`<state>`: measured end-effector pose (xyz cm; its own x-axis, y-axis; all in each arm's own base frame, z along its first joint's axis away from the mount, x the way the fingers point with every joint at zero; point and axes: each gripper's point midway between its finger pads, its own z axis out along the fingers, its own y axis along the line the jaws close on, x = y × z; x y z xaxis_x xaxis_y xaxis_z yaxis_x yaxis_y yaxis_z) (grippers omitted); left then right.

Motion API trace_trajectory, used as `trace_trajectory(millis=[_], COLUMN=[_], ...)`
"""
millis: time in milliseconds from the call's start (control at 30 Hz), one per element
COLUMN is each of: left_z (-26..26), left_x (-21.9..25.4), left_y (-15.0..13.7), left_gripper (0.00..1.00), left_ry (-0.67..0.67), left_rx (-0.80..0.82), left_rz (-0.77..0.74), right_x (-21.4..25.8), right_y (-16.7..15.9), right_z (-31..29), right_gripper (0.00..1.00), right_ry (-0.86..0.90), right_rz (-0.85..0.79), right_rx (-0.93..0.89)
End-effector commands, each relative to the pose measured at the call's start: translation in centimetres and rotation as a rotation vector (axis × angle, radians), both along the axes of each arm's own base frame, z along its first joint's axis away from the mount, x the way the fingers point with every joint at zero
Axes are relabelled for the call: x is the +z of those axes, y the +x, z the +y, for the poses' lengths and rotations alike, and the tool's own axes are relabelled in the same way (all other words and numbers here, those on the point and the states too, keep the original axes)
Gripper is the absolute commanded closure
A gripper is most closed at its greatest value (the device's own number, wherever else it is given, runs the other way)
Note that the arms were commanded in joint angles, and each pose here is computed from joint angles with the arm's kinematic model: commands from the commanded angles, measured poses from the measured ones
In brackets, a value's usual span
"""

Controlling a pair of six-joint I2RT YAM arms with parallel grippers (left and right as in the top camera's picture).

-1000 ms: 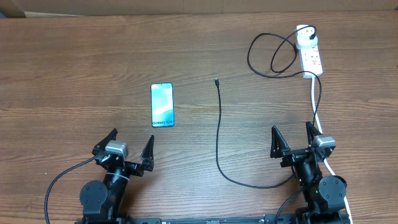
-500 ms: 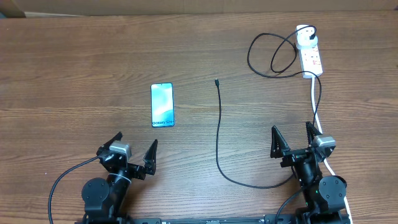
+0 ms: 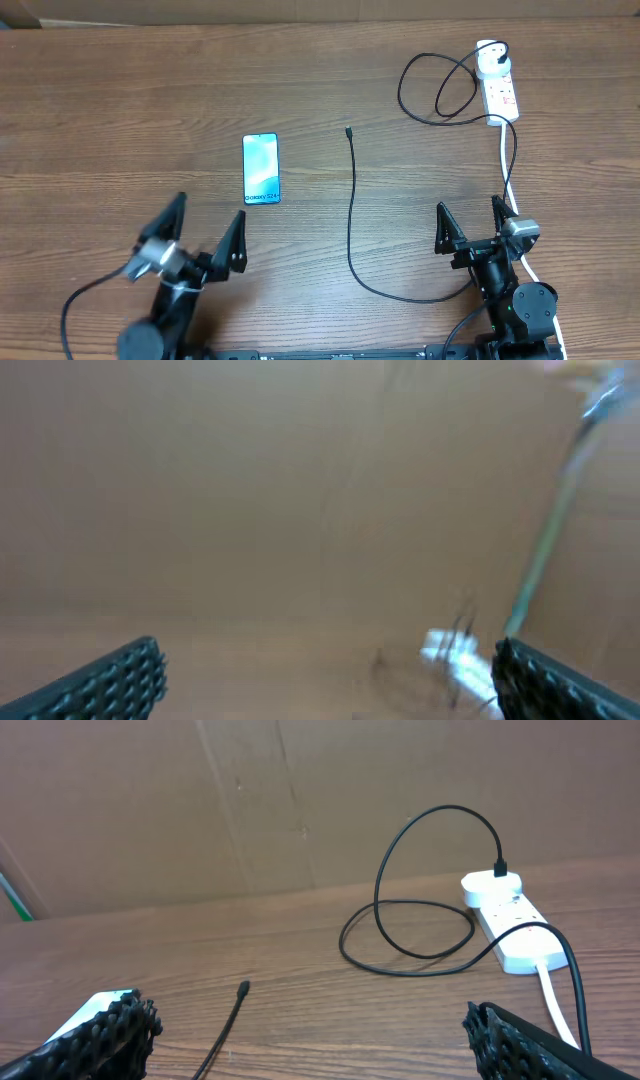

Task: Plug charger to phone and switch on socket
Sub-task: 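Reach the left gripper forward over the Galaxy phone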

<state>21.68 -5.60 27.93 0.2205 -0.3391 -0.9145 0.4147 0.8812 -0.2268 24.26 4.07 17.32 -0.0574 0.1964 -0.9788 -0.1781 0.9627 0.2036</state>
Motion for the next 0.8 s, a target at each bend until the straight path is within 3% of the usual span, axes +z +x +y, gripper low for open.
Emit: trace_trajectory(millis=[0, 200, 367, 500, 600, 767], left_z=[-0.4, -0.1, 1.4, -1.3, -3.1, -2.1], left_x=[3.7, 8.7, 8.7, 8.5, 8.4, 5.6], left_y=[-1.9, -3.1, -0.4, 1.1, 2.3, 5.1], left_gripper=[0.00, 0.00, 0.00, 0.00, 0.00, 0.00], left_ry=[-0.054, 0.032, 0.061, 0.129, 0.143, 0.097], left_rx=[-0.054, 0.007, 0.103, -0.064, -0.182, -0.140], left_rz=[-0.105, -0.139, 0.187, 0.332, 0.357, 0.647], right_x=[-0.3, -0.3, -0.3, -0.3, -0.3, -0.3], right_y=[0.0, 0.0, 0.0, 0.0, 0.0, 0.0], right_z=[0.2, 0.2, 0.2, 0.2, 0.2, 0.2], right_gripper=[0.00, 0.00, 0.00, 0.00, 0.00, 0.00], right_ry=[-0.004, -0.004, -0.004, -0.004, -0.004, -0.004], right_rz=[0.000, 0.000, 0.000, 0.000, 0.000, 0.000], right_rx=[0.011, 0.011, 0.011, 0.011, 0.011, 0.011])
